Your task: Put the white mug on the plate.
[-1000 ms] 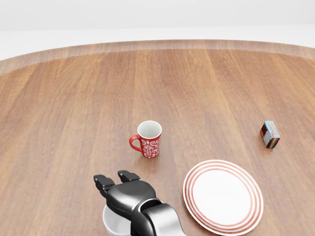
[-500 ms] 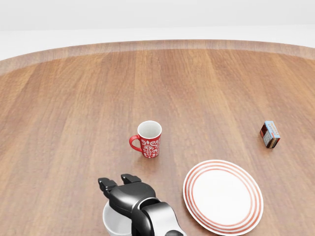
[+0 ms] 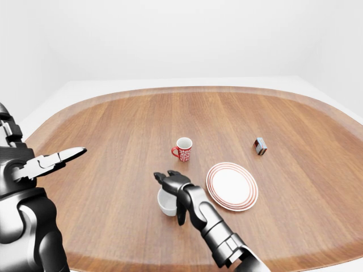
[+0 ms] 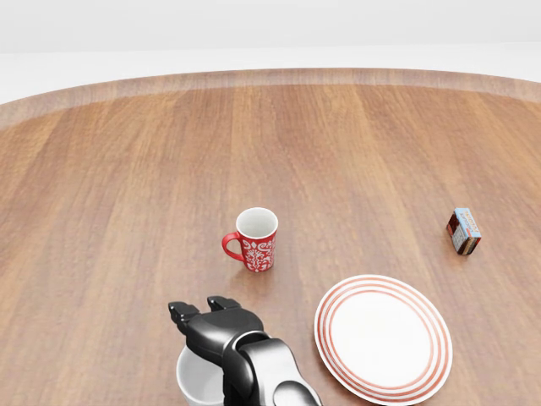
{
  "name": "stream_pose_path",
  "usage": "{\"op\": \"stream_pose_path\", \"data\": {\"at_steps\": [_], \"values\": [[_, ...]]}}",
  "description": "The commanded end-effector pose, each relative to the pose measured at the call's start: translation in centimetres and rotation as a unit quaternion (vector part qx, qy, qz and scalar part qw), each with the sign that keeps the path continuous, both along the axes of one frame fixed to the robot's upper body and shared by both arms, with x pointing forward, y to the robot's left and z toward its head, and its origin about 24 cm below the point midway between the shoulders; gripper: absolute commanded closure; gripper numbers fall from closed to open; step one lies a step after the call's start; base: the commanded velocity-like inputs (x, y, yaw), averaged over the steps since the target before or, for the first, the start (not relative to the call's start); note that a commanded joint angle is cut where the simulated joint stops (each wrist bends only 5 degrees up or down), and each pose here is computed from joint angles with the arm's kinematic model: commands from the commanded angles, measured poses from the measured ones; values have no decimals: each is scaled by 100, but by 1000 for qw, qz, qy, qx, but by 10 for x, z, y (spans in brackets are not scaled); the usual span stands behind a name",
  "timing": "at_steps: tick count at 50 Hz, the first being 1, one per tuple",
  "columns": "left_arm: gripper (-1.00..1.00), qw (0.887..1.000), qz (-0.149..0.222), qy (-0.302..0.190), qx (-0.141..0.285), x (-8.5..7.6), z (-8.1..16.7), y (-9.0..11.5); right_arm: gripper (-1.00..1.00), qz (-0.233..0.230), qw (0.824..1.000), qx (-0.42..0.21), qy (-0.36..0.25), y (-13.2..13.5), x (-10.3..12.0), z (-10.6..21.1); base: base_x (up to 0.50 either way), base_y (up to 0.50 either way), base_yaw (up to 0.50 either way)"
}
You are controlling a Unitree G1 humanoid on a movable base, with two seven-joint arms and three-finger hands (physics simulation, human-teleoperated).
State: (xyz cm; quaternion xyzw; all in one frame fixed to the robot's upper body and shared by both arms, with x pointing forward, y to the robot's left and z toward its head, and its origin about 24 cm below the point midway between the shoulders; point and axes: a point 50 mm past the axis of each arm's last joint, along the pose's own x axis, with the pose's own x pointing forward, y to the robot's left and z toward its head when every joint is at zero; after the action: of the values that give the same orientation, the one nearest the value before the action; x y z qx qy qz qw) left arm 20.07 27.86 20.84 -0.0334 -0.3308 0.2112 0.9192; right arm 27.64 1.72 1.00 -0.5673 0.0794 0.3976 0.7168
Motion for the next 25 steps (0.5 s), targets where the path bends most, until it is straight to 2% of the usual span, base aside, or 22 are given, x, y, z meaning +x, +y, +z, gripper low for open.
{"op": "stream_pose_path", "data": {"at_steps": [1,18,25], "values": [[-100,999,-2,38,-26,13,-18,4,-100,5,999,-14,30,5,-3,-18,0,0,0],[-100,999,-3,44,-29,15,-20,5,-100,-1,999,-16,39,8,2,-25,0,0,0],[-100,998,-3,46,-30,16,-21,5,-100,-15,998,-31,52,2,2,-40,0,0,0]]}}
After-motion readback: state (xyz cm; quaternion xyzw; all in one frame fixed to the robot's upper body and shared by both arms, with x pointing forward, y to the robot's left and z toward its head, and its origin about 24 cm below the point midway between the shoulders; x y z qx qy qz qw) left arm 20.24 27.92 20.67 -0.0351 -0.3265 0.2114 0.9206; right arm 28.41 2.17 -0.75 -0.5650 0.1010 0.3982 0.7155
